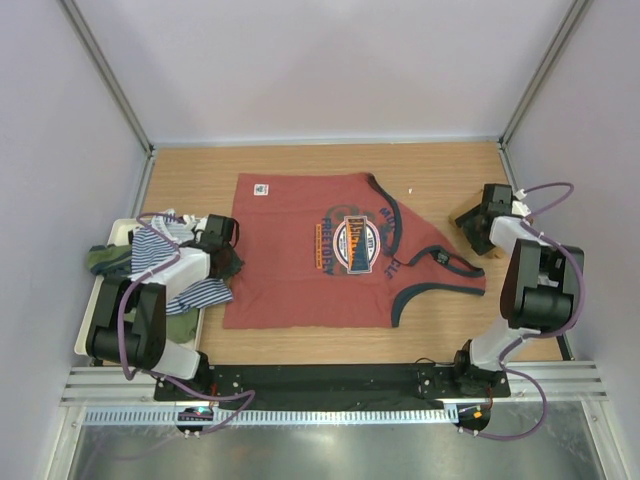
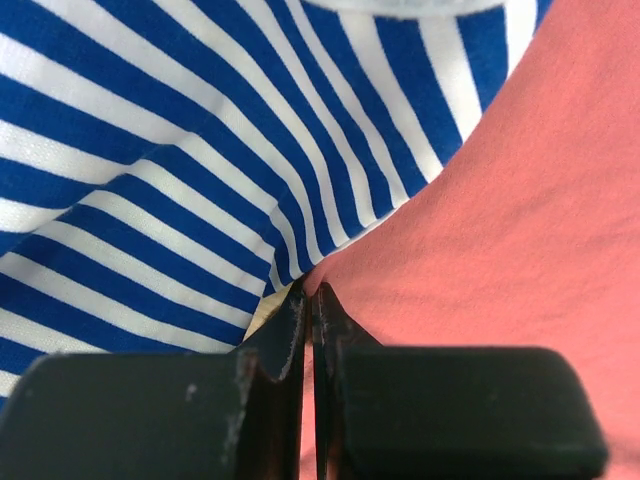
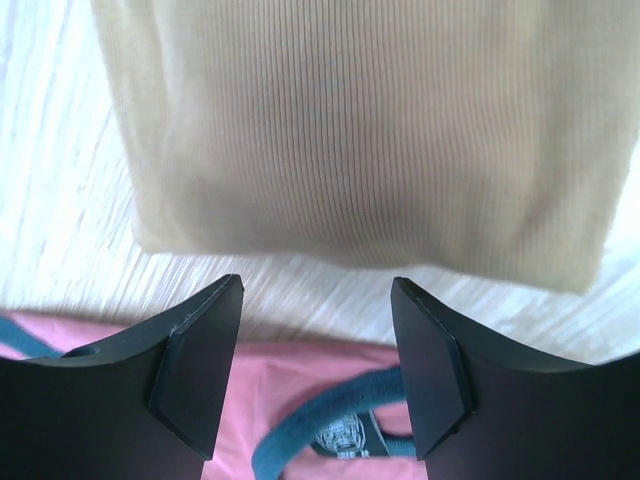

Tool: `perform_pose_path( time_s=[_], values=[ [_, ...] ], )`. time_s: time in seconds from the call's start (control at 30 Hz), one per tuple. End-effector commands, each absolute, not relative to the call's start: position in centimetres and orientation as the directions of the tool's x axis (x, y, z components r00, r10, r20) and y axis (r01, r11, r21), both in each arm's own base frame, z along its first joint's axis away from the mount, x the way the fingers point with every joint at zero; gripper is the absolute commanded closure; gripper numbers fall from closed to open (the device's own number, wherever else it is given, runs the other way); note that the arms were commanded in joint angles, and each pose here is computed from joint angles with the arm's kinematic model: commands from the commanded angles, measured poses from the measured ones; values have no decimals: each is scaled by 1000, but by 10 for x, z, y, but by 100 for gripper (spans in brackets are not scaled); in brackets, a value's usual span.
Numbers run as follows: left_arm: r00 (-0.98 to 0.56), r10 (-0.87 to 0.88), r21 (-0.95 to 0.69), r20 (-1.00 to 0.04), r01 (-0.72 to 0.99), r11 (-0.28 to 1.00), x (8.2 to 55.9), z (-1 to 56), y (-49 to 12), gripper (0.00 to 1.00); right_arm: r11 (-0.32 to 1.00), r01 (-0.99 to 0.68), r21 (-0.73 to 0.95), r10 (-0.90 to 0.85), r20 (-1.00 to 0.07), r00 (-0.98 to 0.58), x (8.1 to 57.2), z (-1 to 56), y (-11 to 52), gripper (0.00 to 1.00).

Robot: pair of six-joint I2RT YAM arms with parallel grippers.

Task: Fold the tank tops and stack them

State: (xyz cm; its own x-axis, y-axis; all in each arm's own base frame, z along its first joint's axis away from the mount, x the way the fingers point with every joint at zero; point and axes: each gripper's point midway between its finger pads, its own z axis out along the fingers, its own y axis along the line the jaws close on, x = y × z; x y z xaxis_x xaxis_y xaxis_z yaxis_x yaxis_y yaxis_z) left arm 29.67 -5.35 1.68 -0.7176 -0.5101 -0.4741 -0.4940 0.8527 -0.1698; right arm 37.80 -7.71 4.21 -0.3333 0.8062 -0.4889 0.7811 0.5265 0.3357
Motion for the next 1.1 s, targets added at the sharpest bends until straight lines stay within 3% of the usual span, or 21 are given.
perform_pose_path(
  time_s=[0.0,0.27,0.43,0.5,0.77,1.0,1.07],
  values=[
    [-710,-507,-159,-488,-498,852,297,15,-48,100,520,795,313,796,-514,-319,394,37,-85,32],
    [-659,-541,-172,-523,-540,824,296,20,-41,100,484,831,274,780,-565,-269,417,58,-106,32],
    [-637,-548,-200,-543,-536,820,297,25,-42,100,660,702,266,685,-596,-418,428,78,-55,30],
    [-636,-549,-199,-542,-537,820,297,25,-41,100,756,597,269,609,-624,-489,427,94,-24,34],
    [-646,-550,-203,-530,-533,822,298,22,-44,100,912,356,203,400,-628,-668,372,110,39,43],
    [-650,-551,-224,-523,-519,825,300,21,-49,100,949,264,173,315,-596,-739,333,106,74,32],
    [-657,-554,-235,-511,-514,825,301,18,-52,100,960,228,163,280,-593,-755,325,103,82,33]
  ],
)
